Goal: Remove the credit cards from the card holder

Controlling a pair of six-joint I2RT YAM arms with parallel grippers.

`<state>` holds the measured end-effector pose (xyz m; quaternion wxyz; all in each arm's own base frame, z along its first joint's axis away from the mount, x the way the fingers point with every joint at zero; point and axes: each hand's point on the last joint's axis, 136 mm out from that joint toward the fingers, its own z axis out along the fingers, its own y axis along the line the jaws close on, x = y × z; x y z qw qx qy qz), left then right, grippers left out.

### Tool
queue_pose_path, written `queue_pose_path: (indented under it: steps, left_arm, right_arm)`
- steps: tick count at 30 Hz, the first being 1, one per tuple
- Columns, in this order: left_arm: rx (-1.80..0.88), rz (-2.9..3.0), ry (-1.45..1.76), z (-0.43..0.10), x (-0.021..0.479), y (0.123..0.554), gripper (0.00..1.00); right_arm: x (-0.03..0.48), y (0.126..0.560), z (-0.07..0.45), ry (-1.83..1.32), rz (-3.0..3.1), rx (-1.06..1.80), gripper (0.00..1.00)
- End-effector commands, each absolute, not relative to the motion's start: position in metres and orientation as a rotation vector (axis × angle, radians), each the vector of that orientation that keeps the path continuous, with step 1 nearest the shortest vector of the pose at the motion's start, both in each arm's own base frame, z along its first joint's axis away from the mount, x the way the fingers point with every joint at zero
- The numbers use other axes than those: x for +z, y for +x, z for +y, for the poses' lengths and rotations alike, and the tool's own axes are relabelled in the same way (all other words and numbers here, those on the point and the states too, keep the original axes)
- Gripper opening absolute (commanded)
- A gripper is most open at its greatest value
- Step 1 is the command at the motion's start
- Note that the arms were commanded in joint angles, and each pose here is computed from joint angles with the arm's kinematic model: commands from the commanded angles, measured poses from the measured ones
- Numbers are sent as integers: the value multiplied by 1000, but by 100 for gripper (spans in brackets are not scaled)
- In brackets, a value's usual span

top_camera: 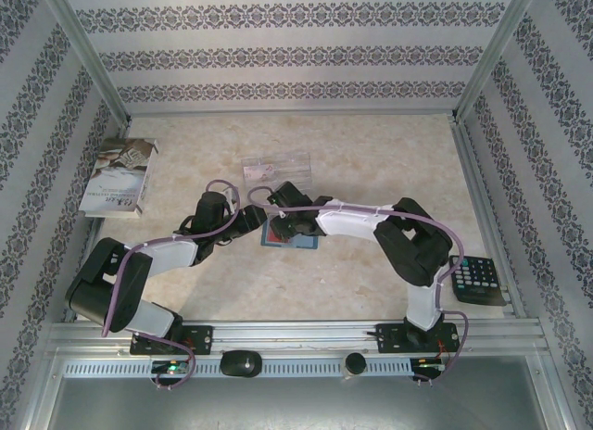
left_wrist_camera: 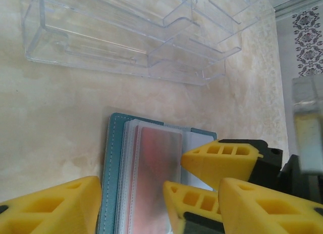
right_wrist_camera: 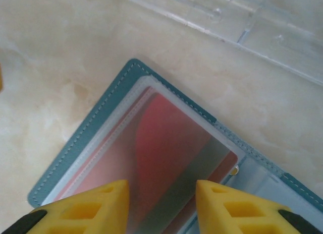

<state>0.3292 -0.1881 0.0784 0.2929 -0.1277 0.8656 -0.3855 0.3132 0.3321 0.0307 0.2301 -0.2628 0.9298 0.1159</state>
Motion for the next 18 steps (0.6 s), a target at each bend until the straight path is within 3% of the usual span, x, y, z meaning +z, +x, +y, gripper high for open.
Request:
queue_pose_path:
  steps: [1, 9, 18]
  left_arm:
    - [-1015, 2301, -308, -190, 82, 330, 63]
    - [-1013, 2308, -305, -190, 82, 329, 63]
    - [-1081, 2290, -274, -199, 86, 330, 58]
  right_arm:
    - [13, 311, 321, -816, 2576, 139, 36]
    - [-2, 305, 320, -850, 2589, 132, 0]
    - [24, 310, 338, -803, 2508, 390, 0]
